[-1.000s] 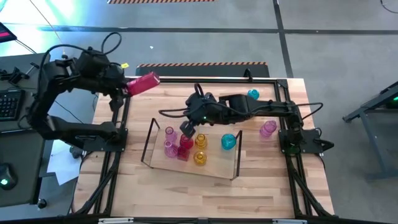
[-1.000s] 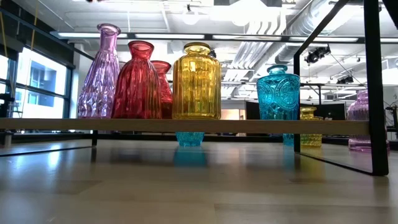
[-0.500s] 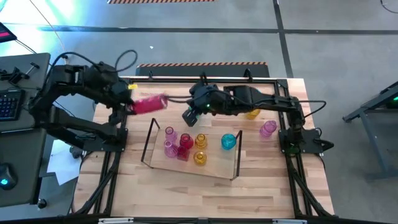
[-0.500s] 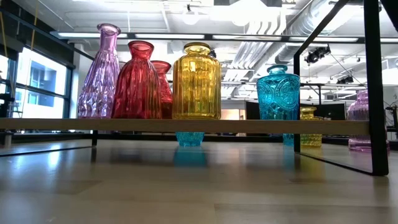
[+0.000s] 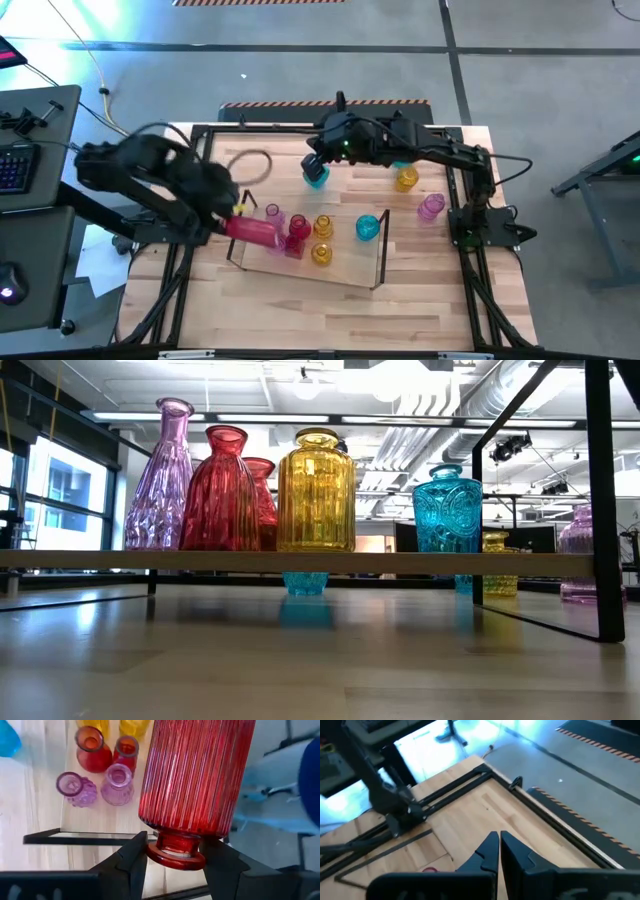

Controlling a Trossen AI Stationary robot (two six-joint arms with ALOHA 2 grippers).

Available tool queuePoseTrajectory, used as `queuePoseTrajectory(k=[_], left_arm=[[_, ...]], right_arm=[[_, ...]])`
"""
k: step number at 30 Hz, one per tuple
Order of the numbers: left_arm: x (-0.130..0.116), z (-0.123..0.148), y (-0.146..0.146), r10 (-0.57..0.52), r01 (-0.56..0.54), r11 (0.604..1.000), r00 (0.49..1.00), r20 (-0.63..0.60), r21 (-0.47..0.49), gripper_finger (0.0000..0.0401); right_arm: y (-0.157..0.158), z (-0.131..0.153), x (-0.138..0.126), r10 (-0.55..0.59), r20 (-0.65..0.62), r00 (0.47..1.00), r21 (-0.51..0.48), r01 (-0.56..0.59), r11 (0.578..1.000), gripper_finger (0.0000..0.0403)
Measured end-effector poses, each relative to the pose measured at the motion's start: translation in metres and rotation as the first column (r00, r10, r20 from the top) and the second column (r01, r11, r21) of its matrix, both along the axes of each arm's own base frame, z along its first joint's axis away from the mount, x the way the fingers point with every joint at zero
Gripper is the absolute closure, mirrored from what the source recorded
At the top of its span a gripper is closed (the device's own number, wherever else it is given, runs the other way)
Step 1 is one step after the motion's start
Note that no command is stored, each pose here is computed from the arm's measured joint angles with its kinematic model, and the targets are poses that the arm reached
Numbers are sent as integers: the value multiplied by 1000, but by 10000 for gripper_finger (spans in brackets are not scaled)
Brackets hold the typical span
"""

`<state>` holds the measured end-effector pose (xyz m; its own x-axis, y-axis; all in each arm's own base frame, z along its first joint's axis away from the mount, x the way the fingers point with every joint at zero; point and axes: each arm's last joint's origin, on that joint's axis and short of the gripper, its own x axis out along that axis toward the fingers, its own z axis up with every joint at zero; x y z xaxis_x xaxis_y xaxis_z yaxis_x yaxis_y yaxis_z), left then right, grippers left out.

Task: Sort vases onto shelf
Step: Put the red vase on the shelf aligned with the other red vases

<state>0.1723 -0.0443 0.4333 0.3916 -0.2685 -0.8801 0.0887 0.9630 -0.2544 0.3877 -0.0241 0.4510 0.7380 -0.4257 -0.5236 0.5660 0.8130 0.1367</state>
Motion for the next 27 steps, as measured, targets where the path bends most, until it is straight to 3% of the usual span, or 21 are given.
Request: queuePoseTrajectory(k=[6, 12, 20, 27], left_arm=[[29, -18, -19, 45, -41, 998, 993, -107, 44, 255], [56, -41, -45, 105, -95, 994, 965, -241, 54, 258], [80, -78, -87, 138, -110, 990, 906, -400, 92, 258], [92, -98, -104, 204, -140, 974, 878, -434, 175, 257]], right_arm=[[-14, 0, -1, 201, -30, 979, 46, -199, 979, 403], [-23, -1, -3, 410, -29, 912, 103, -405, 908, 403], [-20, 17, -21, 548, 36, 836, 96, -549, 831, 403], [-9, 43, -52, 624, 169, 763, 158, -646, 747, 403]])
